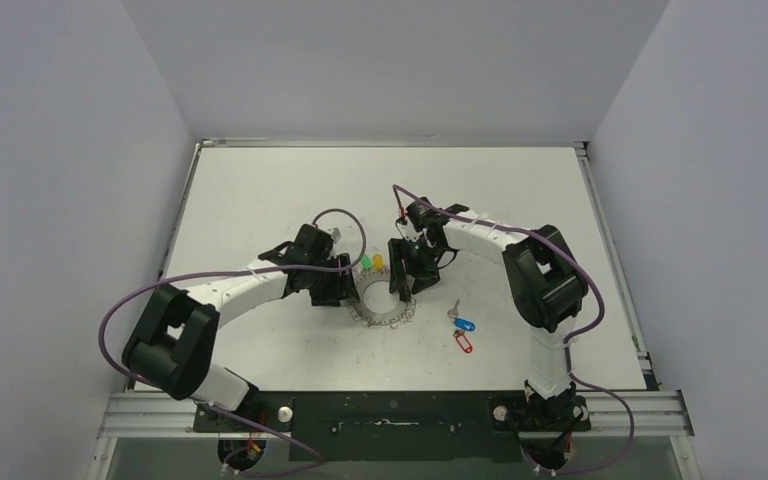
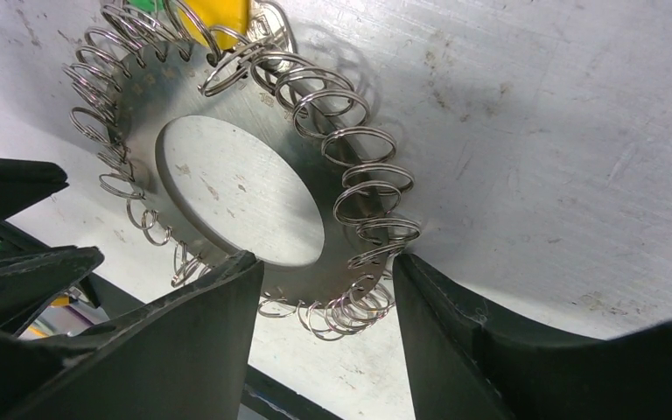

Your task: Put the keys on the keyring

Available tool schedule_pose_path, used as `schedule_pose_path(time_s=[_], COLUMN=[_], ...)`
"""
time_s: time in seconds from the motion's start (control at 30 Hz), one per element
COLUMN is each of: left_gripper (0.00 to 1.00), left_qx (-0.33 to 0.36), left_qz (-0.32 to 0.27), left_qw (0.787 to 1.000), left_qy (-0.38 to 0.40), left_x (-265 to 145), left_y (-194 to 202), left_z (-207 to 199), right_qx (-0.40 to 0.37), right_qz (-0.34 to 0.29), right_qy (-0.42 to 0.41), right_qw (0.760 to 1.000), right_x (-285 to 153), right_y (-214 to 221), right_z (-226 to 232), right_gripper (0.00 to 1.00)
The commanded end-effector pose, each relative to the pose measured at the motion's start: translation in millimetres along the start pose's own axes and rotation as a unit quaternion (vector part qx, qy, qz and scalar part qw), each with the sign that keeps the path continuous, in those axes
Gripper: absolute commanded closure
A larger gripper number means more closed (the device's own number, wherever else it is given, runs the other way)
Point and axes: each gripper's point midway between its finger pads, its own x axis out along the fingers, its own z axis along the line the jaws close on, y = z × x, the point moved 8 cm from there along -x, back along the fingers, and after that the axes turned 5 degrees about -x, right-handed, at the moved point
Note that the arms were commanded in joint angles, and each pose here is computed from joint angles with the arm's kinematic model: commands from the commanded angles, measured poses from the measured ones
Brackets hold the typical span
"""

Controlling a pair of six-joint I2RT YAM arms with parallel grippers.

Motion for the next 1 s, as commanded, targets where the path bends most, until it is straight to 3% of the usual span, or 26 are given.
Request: schedule_pose_path(time_s=[0.0, 0.2, 0.43, 0.7, 0.97], left_gripper=[0.49, 0.49, 0.47, 0.42, 0.42], left_qx=[0.009, 0.019, 0.029, -0.024, -0.049], left_qz=[-0.033, -0.073, -0.133, -0.17, -0.16], left_qw=[0.999, 0.997, 0.991, 0.984, 0.983], left_qy=[0.011, 0.012, 0.006, 0.042, 0.074], left_x=[-14.6, -37.3, -76.7, -104.8, -103.7], left_y=[-4.4, -6.9, -14.8, -19.4, -7.9], left_z=[-5.4, -6.4, 0.1, 19.5, 21.5], right_qx=[-0.006, -0.016, -0.047, -0.123, -0.238], right_qz=[-0.014, -0.009, -0.023, -0.061, -0.084], right_qy=[-0.002, -0.008, 0.007, 0.067, 0.169], right_qw=[1.0, 1.0, 0.999, 0.988, 0.953], right_x=[0.6, 7.9, -15.2, -58.5, -72.7], right_y=[-8.4, -26.7, -30.2, 5.7, 52.7], right_z=[7.3, 16.4, 23.2, 26.7, 59.3], right_gripper=[0.43, 0.44, 0.43, 0.39, 0.42])
